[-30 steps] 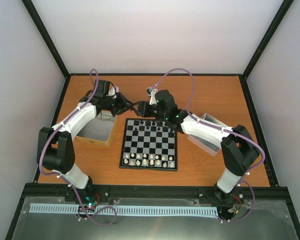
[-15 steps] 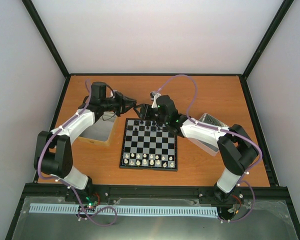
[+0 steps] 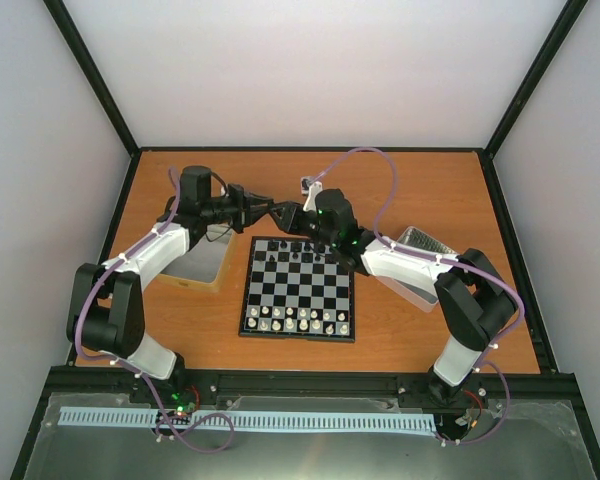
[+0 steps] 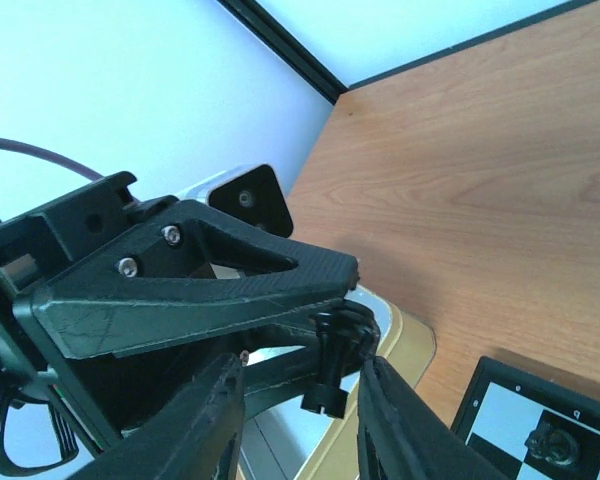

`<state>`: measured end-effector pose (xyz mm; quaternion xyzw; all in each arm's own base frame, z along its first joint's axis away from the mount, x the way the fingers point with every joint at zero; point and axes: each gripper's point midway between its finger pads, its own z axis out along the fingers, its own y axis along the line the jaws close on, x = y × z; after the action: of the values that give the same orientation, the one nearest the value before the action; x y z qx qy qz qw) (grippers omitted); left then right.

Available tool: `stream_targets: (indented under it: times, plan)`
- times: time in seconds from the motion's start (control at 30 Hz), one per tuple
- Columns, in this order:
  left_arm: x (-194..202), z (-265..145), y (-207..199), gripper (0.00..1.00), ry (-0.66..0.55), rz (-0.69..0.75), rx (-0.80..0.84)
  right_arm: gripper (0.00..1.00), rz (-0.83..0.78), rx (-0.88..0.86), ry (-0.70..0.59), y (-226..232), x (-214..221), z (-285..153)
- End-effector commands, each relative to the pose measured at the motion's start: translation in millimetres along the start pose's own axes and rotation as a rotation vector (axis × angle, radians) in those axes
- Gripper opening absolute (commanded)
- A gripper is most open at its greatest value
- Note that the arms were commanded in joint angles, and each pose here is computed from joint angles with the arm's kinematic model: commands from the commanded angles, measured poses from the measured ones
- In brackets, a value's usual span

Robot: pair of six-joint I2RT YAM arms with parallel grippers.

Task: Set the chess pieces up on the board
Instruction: Place the chess piece on the chessboard.

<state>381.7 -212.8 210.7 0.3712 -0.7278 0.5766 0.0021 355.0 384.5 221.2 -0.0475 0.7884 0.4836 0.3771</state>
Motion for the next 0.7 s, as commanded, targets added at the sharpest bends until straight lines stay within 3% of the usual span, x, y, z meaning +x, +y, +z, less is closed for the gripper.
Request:
stream_targets:
  times: [0.0,0.13,0.3,0.5,0.67]
  plan:
    - [8.3,-6.9,-15.3,0.20,0.021,0.007,0.050,0.30,-0.007,-0.067,-0.059,20.6,-17.4,-1.1]
    - [9.5,-6.5,-14.5,0.20,0.030,0.001,0.053,0.24,0.000,-0.061,-0.051,19.3,-17.1,1.8]
    - [10.0,-7.5,-14.1,0.20,0.028,-0.006,0.059,0.24,0.009,-0.050,-0.050,17.4,-17.3,3.2]
    - [11.1,-8.4,-16.2,0.20,0.030,-0.008,0.069,0.32,0.013,-0.024,-0.023,11.7,-12.4,7.2]
    - [12.3,-9.0,-18.3,0.20,0.033,-0.005,0.076,0.31,0.019,-0.002,-0.020,6.3,-10.5,8.0]
